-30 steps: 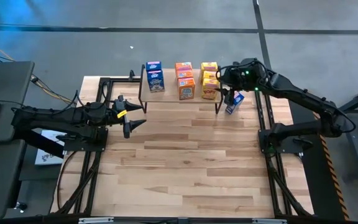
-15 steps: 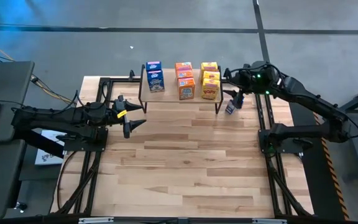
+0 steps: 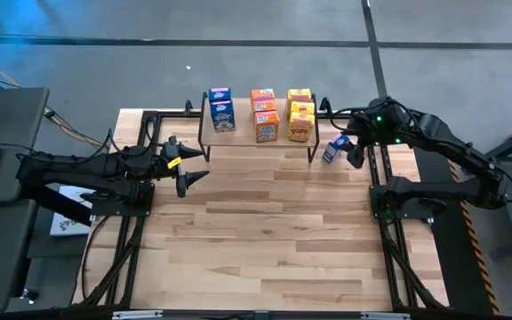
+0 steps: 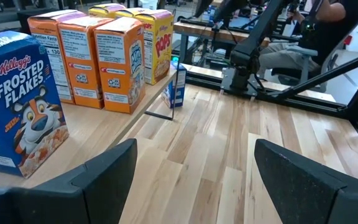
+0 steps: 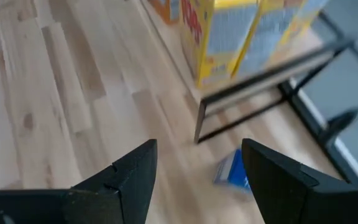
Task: Stack cereal on shelf
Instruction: Put the blue cereal box aligned with the other blue cereal boxes on the shelf
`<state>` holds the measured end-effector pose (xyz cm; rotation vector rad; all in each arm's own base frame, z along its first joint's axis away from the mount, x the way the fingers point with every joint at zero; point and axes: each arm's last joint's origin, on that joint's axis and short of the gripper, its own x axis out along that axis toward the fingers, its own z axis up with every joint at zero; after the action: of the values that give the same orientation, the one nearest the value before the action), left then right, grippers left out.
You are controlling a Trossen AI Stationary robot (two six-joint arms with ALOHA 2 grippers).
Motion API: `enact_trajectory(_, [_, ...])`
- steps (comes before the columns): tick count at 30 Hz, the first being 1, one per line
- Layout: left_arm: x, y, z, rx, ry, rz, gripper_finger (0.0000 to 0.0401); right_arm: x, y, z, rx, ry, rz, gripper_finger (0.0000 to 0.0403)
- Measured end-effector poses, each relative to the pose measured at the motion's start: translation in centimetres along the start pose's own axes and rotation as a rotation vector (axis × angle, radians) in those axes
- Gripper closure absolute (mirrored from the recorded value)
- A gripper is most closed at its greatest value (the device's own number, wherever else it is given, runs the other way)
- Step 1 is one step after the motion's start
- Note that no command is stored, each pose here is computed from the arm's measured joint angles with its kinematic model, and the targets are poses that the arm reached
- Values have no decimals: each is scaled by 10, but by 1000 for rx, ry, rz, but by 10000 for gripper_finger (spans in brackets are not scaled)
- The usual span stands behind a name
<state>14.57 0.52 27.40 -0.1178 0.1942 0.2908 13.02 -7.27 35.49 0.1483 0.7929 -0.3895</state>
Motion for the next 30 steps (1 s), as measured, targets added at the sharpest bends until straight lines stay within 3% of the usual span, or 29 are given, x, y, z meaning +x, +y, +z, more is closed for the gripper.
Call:
enact_trajectory(7, [0, 0, 0, 0, 0, 0, 84, -2, 1, -15, 61, 156, -17, 175])
enact_trajectory(13, [0, 0, 0, 0, 0, 0, 84, -2, -3, -16, 129, 166, -142, 175])
enact_trajectory(16, [0, 0, 0, 0, 0, 1, 84, -2, -5, -16, 252, 155, -246, 175])
enact_trajectory(20, [0, 0, 0, 0, 0, 0, 84, -3, -7, -16, 512, 109, -337, 175])
enact_trajectory(22, [0, 0, 0, 0, 0, 0, 84, -3, -8, -16, 621, 87, -359, 175])
enact_trajectory(30, [0, 0, 1, -2, -7, -1, 84, -3, -7, -16, 838, 58, -345, 175])
